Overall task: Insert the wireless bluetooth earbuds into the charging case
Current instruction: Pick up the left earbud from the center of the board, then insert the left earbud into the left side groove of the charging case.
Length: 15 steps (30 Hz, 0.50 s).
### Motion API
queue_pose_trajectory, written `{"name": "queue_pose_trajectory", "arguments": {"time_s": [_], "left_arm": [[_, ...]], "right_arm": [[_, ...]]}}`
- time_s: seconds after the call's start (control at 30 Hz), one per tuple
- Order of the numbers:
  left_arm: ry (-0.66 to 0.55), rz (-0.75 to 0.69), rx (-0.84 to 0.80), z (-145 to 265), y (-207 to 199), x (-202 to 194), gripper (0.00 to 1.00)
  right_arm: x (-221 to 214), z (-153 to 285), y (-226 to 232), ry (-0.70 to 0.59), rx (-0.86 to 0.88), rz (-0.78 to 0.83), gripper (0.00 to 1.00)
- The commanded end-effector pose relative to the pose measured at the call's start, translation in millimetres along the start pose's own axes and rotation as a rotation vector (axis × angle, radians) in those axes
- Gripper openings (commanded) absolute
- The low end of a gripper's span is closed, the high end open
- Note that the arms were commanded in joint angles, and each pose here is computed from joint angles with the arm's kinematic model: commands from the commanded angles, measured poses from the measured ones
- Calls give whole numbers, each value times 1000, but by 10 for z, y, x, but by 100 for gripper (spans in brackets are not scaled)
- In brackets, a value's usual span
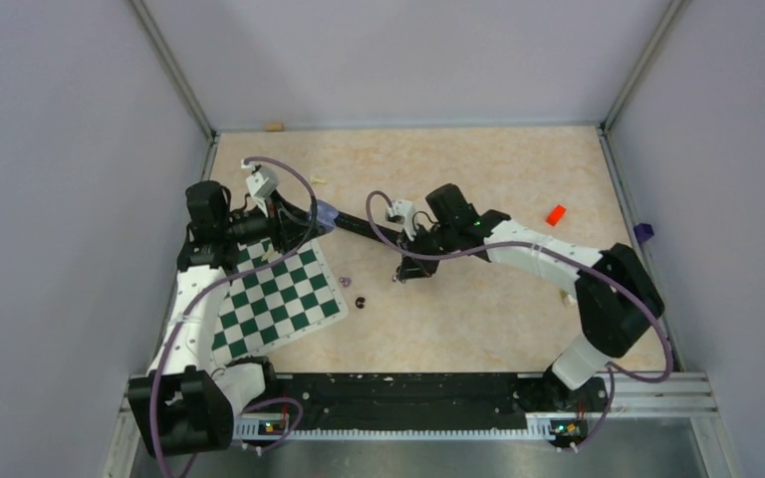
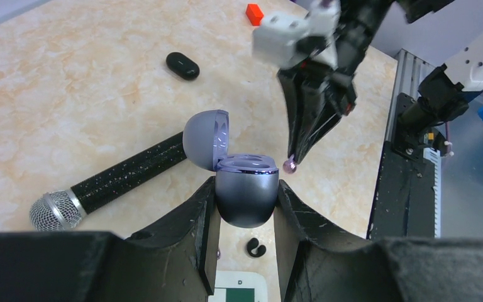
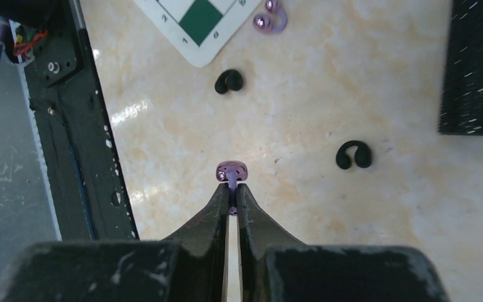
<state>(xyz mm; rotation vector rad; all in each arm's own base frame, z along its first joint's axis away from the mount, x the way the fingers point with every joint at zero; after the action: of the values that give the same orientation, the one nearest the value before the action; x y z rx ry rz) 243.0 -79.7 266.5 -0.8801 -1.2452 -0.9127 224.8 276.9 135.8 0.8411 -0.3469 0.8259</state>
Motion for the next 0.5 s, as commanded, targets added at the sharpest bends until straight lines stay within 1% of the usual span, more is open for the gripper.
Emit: {"name": "queue_pose_trajectory", "arguments": {"time_s": [0.0,0.17,0.4,0.47], "left_arm": [[-13,-42,18,-96,70,52,0],[-1,-47,-12,-291,74,91,0],[18,-52,-99,-656,145,257,0],[-2,-58,-140,-739,134,323,0]], "right_arm": [[442,477,116,-236,-96,163,3],[746,996,316,-433,-205,281,3],[1123,1632,733,-624,-267,371,3],[1216,1766,822,-667,-278,370,3]]}}
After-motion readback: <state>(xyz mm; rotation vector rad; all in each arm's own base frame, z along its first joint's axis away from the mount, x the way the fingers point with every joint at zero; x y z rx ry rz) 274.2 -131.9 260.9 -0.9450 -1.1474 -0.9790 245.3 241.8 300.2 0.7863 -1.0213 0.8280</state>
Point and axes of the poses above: each gripper's point midway between its finger pads, its own z axis back along the fingers, its own y axis along the line the jaws close on, x = y × z, the point moved 6 cm from there along z, back along the fingers, and after that the axes turned 12 degrees about -z, right-handed, at the moved point
